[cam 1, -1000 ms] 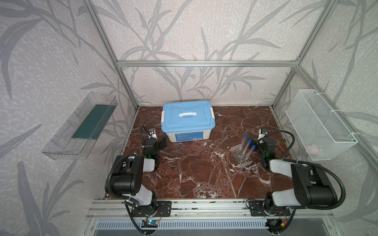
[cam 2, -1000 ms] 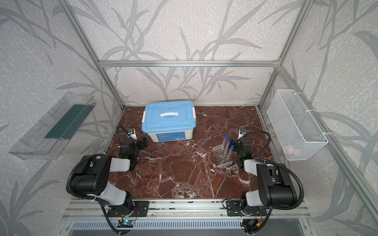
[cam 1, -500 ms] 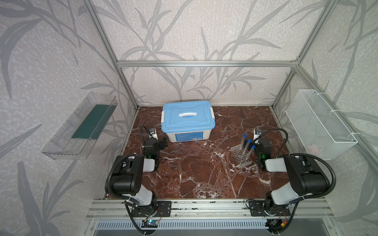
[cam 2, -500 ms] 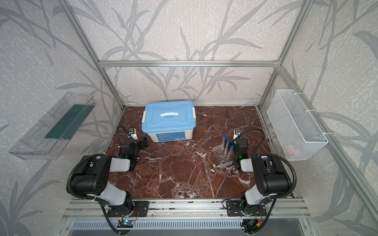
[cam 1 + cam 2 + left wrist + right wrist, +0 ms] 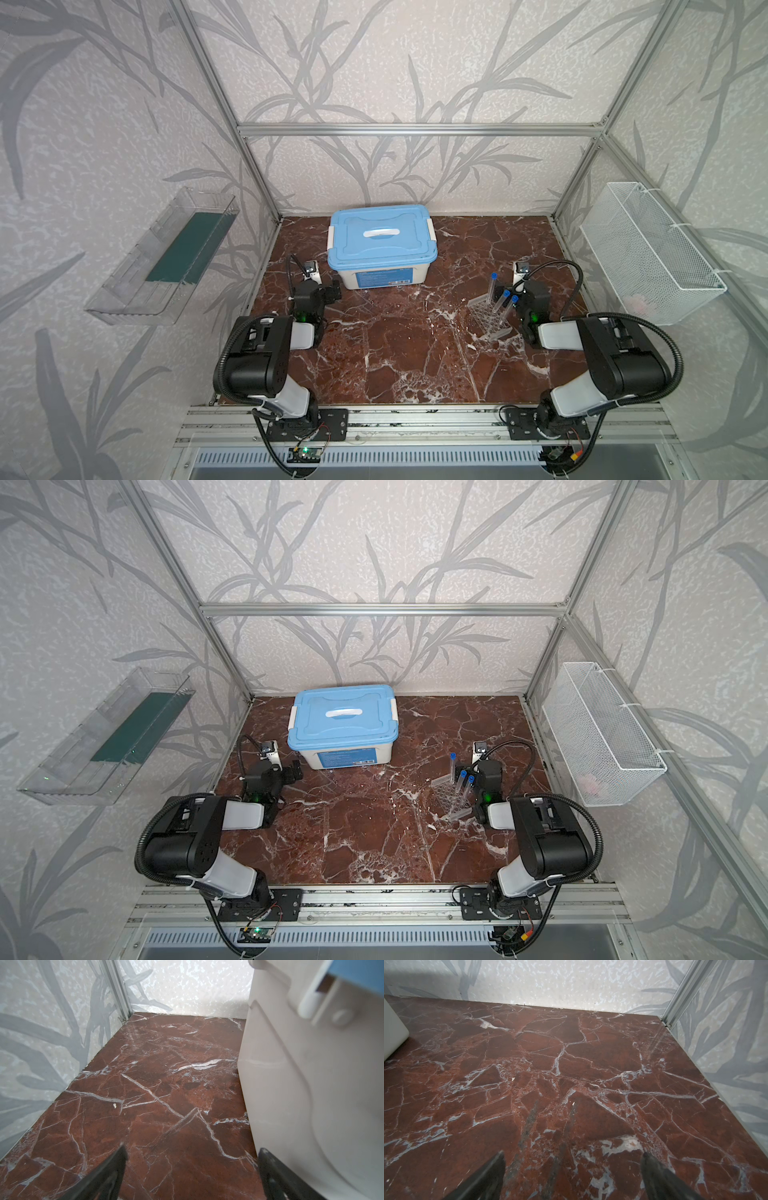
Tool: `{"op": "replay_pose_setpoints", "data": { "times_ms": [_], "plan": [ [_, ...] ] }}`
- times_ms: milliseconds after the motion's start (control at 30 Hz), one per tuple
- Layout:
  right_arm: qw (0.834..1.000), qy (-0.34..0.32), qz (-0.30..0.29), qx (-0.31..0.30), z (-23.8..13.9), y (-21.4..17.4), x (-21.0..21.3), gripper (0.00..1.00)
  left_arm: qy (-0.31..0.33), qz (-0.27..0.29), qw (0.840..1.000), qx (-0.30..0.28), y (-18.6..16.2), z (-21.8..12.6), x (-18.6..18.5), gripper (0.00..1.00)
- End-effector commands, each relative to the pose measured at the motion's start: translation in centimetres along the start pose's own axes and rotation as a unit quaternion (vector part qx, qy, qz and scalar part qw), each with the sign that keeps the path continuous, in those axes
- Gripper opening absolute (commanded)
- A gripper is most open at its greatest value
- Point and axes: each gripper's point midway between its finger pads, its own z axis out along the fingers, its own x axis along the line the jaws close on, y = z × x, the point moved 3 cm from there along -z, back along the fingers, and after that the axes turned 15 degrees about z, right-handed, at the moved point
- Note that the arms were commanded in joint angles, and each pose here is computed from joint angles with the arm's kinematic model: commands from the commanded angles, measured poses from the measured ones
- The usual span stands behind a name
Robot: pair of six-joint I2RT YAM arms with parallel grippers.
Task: Organize the chemistry lab equipment
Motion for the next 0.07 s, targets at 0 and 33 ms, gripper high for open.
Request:
{"op": "replay_pose_setpoints", "data": {
  "times_ms": [0, 33],
  "plan": [
    [1.0, 0.006, -0.005, -0.018, -0.03, 1.23, 0.45, 0.99, 0.004, 0.005, 1.0, -0.02, 0.87, 0.01, 0.29, 0.99],
    [1.0, 0.006, -0.005, -0.019, -0.07, 1.22, 0.47, 0.99, 0.005, 0.005, 1.0, -0.02, 0.86, -0.03, 0.34, 0.99]
  ]
}}
